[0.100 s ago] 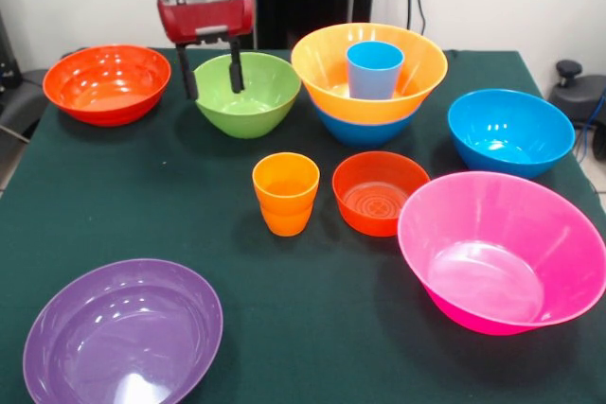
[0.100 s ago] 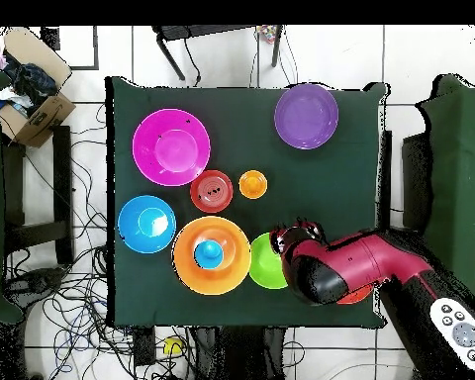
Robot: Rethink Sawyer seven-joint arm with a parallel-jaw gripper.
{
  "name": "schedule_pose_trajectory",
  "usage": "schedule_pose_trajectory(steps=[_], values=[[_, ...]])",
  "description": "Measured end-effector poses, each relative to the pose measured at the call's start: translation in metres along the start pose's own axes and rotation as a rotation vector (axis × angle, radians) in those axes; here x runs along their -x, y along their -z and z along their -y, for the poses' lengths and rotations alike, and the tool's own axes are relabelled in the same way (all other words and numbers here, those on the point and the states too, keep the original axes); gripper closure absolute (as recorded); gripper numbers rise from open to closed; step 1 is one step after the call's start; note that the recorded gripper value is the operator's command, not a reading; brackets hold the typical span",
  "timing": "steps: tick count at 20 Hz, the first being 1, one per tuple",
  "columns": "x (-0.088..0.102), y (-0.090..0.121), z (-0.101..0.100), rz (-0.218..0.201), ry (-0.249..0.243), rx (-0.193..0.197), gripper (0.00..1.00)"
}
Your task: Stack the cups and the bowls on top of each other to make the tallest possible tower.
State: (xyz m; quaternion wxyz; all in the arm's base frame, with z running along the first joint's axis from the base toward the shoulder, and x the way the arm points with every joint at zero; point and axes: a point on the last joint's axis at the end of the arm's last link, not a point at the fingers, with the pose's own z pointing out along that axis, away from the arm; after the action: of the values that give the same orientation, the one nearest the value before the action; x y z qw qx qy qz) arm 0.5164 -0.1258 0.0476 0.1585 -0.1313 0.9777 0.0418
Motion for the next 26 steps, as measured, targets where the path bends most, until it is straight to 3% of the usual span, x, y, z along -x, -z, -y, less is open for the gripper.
schedule_pose_trajectory(steps=[9, 16, 26], values=[[-0.007, -0.01, -0.007, -0.018, -0.023, 0.035, 0.0], [-0.009, -0.009, -0.002, -0.032, -0.042, 0.033, 0.0], [-0.004, -0.013, 0.005, -0.021, -0.06, 0.029, 0.0]])
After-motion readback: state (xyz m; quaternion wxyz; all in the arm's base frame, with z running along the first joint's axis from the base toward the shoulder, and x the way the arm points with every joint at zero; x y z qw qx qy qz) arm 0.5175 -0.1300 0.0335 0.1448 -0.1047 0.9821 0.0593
